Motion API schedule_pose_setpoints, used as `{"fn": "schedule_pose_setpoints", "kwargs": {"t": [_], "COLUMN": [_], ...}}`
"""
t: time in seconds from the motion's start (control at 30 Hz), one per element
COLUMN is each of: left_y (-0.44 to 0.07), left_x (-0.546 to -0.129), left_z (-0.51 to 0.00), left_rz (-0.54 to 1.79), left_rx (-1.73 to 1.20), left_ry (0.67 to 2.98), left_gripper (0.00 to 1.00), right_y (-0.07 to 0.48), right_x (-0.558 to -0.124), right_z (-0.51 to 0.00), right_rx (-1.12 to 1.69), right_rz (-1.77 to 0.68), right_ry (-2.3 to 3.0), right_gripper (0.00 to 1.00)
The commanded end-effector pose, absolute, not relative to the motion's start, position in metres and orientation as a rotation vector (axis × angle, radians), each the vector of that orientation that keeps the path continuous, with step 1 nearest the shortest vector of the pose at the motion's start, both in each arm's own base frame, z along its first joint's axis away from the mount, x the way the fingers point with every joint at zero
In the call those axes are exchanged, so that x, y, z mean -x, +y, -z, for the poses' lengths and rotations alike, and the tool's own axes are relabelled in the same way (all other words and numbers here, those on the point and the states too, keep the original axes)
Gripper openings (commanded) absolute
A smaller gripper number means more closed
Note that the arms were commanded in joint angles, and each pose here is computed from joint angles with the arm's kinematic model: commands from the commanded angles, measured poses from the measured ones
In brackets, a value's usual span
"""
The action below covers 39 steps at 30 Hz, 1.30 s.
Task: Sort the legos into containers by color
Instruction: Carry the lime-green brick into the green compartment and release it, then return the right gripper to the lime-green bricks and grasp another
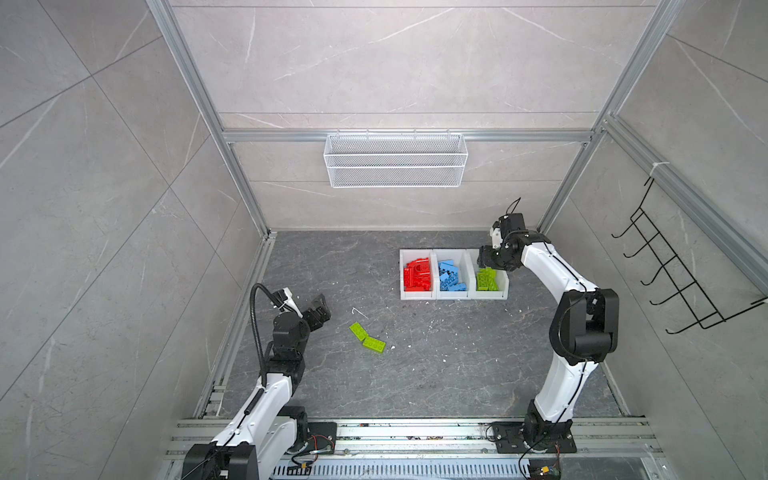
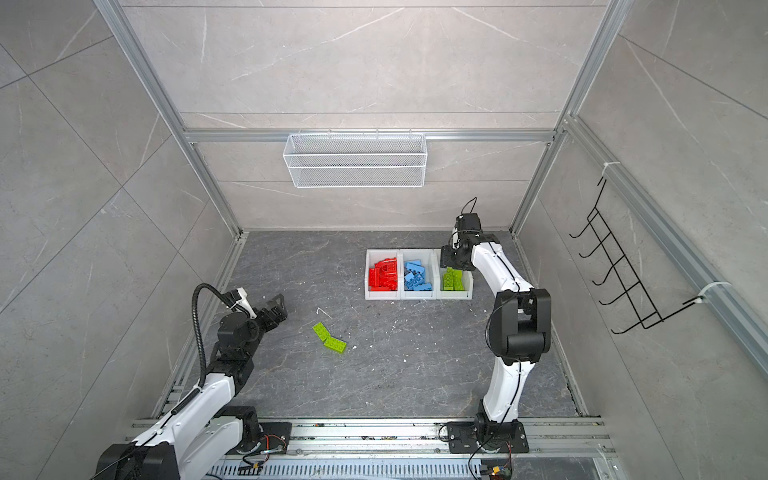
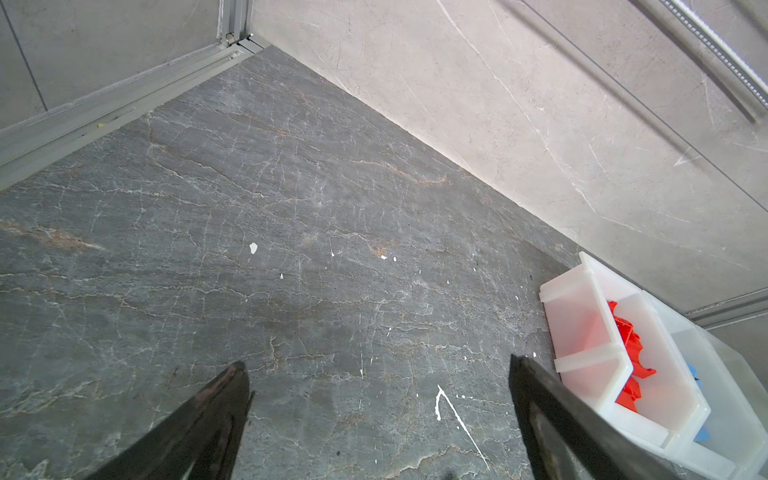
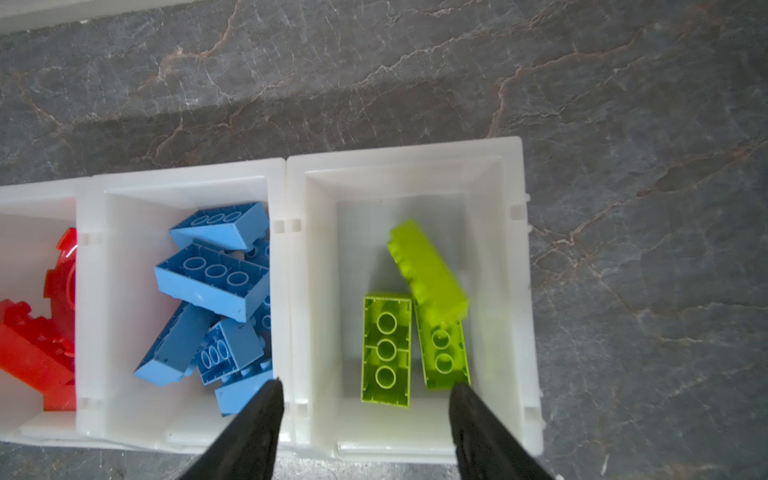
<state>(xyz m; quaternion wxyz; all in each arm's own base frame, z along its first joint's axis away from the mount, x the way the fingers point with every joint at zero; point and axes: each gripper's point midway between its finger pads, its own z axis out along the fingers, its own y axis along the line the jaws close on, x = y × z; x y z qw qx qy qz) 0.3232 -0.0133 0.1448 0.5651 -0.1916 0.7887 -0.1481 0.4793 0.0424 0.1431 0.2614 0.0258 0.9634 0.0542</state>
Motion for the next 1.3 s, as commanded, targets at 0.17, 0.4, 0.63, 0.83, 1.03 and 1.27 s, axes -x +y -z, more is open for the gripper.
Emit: {"fn": "schedule_pose_setpoints", "kwargs": {"t": [0.17,0.4,0.63,0.83,1.03,1.27], "left_y": [-0.007,-0.004,-0.003,-0.001,-0.002,0.0], "left_x": [-0.327,-0.327,-0.325,-0.324,-0.321,-0.32], "left_z": [-0.161,-0.157,-0.154,-0.157,-0.16,-0.165], "left_rz": [0.32,0.31,0.309,0.302,0.309,0.295], "left_rx": [0.462,0.48,0.501,0.503,0.499,0.493], "left_ry": [1.804,1.811,1.817,1.809,1.806,1.787], "left_gripper": [1.0,1.0,1.0,0.99,1.0,1.0], "right_y": [0.157,0.292,0.366,0.396,0.407,0.419], "right_x": [-0.397,-0.292,-0.235,-0.23,-0.248,-0.246], "right_z": [-0.205,-0.182,-0.115,-0.081,-0.066,-0.044], "right_rx": [0.402,0.877,1.215,1.306,1.306,1.412], "right_rz": [-0.351,-0.53,-0.473,-0.385,-0.287,-0.292], "right_ry": [2.445,2.328,2.353,2.376,2.375,2.393], "right_gripper": [0.67,0.67,0.69,0.7,0.68,0.62]}}
